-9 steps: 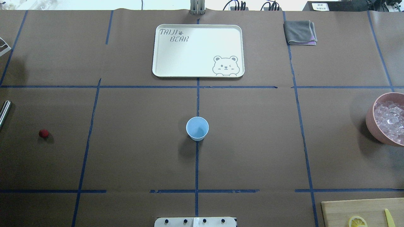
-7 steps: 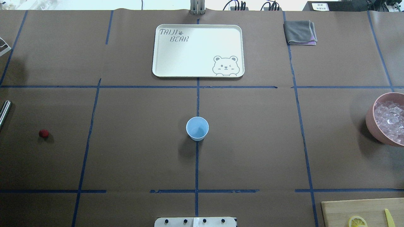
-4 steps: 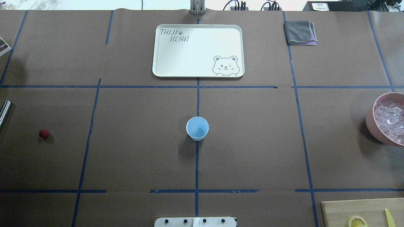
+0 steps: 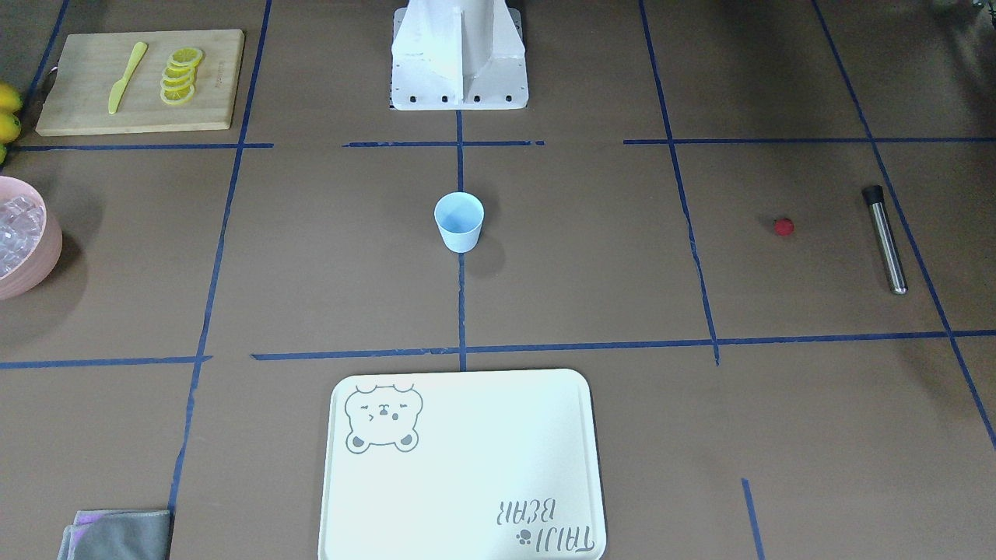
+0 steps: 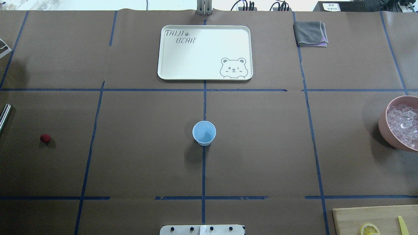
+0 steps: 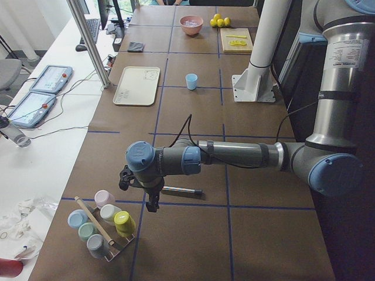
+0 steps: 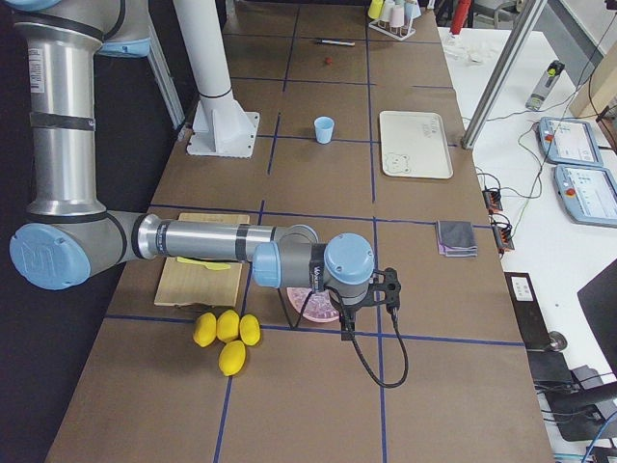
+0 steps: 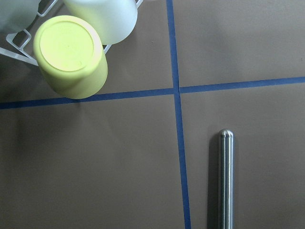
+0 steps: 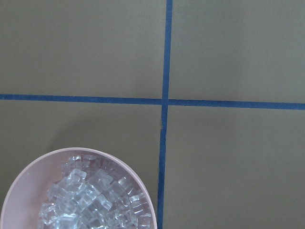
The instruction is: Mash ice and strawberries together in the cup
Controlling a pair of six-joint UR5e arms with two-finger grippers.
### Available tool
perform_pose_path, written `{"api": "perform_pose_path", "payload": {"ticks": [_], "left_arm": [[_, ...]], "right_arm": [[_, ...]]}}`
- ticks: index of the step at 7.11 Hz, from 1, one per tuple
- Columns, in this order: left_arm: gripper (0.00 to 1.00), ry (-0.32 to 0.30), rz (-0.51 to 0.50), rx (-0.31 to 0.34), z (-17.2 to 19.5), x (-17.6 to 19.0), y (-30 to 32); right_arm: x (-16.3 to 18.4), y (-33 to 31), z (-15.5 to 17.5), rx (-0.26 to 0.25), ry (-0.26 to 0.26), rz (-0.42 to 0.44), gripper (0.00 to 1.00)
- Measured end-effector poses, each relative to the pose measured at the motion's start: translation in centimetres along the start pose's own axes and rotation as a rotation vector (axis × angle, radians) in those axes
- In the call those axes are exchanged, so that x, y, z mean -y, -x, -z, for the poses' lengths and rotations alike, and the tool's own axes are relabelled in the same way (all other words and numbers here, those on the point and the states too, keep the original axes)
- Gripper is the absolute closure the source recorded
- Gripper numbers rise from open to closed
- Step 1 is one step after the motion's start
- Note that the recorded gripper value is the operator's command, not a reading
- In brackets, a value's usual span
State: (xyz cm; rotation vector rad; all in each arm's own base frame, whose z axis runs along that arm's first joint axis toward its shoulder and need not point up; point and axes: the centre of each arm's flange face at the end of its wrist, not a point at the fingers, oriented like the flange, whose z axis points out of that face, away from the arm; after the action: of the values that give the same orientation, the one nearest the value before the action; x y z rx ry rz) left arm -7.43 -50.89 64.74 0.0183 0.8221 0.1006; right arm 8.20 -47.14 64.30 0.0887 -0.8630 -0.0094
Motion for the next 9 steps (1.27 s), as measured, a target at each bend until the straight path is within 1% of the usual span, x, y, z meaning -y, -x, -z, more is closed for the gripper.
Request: {"api": "perform_pose_path", "payload": {"ticks": [1,2,4,5,6,7,9], "left_arm": [[0.0,-0.002,-0.002,0.0,0.1,0.0,-0.1],[0.0,-0.004,-0.004,0.001,0.2,0.1,-0.2],[0.0,-0.006,-0.007,0.001,0.3,0.1,-0.4],[0.0,-0.006,-0.007,0.001,0.3,0.2,-0.4],[0.0,-0.007,-0.008,0.001,0.3,0.2,-0.4],[0.0,-0.008,-0.01,0.001,0.4,0.3,-0.5],[0.0,-0.011,-0.012,0.002,0.5,0.5,-0.6]], "right_arm": [[0.3,1.4,-0.4,-0.003,0.008,0.004,0.01],[0.7,3.3,-0.6,-0.01,0.012,-0.013,0.01],[1.1,6.8,-1.2,-0.026,0.021,-0.076,0.01],[1.2,8.0,-1.9,-0.039,0.03,-0.11,0.01],[1.3,9.0,-2.8,-0.059,0.028,-0.137,0.01],[1.3,9.9,-3.9,-0.083,0.018,-0.158,0.03],[0.8,10.8,-5.5,-0.107,0.018,-0.176,0.1]]}}
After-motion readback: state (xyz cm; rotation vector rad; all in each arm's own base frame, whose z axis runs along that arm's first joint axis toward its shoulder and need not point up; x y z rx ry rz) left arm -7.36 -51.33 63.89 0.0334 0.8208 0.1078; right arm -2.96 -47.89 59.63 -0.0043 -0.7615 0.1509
